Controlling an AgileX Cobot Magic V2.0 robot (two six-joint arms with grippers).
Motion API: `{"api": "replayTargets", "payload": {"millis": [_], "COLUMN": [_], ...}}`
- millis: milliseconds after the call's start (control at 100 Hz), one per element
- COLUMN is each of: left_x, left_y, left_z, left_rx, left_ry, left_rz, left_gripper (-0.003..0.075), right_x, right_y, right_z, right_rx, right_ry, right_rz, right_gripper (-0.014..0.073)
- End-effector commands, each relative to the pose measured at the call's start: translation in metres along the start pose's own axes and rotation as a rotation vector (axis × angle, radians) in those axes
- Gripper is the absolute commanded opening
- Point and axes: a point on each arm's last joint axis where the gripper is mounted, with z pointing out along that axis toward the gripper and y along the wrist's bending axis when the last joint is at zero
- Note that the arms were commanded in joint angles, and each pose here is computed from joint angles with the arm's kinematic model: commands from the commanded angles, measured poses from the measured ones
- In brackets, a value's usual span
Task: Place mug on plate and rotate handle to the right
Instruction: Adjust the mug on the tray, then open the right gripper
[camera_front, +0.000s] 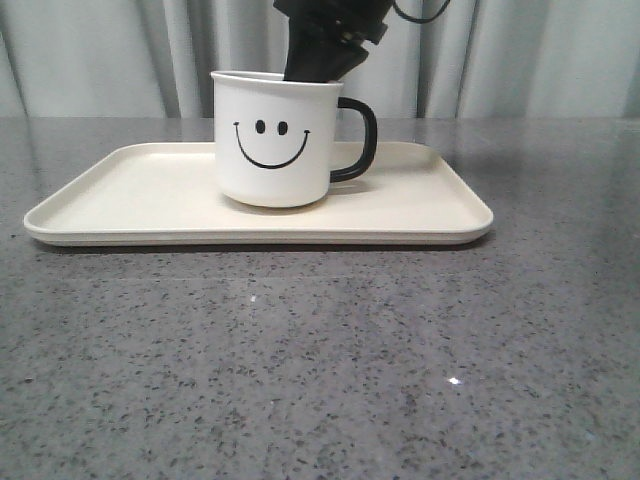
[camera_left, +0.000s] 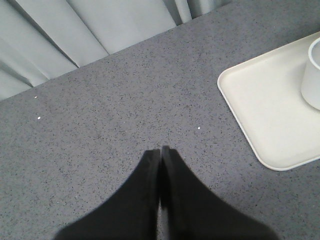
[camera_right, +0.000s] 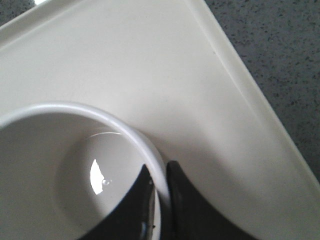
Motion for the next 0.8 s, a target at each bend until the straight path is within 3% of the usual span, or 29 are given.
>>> {"api": "replayTargets", "payload": {"millis": [0, 330, 600, 790], "left_x": [-0.005, -0.005, -0.005, -0.005], "left_y": [0.003, 0.003, 0.003, 0.003], "left_z": [-0.005, -0.005, -0.005, -0.005], "left_rx": [-0.014, -0.014, -0.014, -0.014], "left_ry": [-0.042, -0.042, -0.042, -0.042], "left_rz": [-0.015, -0.015, -0.015, -0.015], "left_gripper": [-0.002, -0.002, -0.002, -0.002], "right_x": [-0.008, -0.008, -0.01, -0.022], "right_y": [0.019, 0.019, 0.022, 0.033], "right_z": [-0.033, -0.033, -0.04, -0.075], "right_rx": [-0.048, -0.053, -0.047, 0.002], "right_ry": [-0.023, -0.026, -0.04, -0.122], "right_rz": [-0.029, -0.024, -0.03, -0.065], "right_gripper": [0.0076, 0.0197, 0.0207, 0.0207]}}
